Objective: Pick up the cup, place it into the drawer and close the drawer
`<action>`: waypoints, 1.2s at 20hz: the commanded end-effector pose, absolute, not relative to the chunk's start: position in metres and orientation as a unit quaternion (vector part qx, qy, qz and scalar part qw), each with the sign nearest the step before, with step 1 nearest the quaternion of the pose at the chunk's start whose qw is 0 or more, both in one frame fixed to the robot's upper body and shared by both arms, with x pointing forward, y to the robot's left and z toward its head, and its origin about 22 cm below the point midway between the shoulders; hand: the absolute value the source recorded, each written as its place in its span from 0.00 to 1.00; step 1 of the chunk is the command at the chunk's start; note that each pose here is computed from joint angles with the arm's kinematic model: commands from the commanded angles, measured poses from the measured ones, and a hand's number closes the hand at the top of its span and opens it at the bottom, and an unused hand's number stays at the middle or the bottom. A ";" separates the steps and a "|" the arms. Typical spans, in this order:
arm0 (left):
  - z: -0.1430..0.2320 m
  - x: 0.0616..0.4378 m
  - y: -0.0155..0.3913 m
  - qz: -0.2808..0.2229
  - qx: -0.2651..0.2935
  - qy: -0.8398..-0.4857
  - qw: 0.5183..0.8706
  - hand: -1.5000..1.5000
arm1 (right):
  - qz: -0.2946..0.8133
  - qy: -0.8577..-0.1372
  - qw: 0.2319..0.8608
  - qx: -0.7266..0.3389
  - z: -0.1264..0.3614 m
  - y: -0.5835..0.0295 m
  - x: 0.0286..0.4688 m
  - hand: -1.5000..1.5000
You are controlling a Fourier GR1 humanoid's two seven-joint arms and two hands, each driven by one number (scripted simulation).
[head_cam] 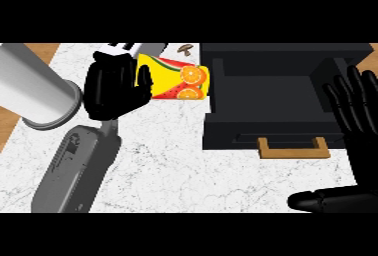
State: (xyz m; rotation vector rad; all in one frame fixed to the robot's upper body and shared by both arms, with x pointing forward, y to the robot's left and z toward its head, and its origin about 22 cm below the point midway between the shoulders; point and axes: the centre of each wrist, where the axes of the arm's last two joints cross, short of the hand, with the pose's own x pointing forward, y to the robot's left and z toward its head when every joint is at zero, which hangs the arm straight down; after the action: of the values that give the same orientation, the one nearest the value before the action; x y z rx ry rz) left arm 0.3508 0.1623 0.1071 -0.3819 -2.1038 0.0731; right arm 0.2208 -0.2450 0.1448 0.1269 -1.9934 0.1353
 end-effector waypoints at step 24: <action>0.159 0.411 0.045 -0.044 -0.104 -0.839 0.533 1.00 | 0.061 -0.840 0.537 0.059 0.130 -0.258 0.219 0.00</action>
State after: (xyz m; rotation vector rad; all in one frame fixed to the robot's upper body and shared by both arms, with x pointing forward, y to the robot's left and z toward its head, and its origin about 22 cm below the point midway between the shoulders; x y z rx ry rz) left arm 0.4076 0.0489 0.1749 -0.2636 -2.0174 -0.0952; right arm 0.2255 -0.2541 0.1382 0.1322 -1.9922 0.1441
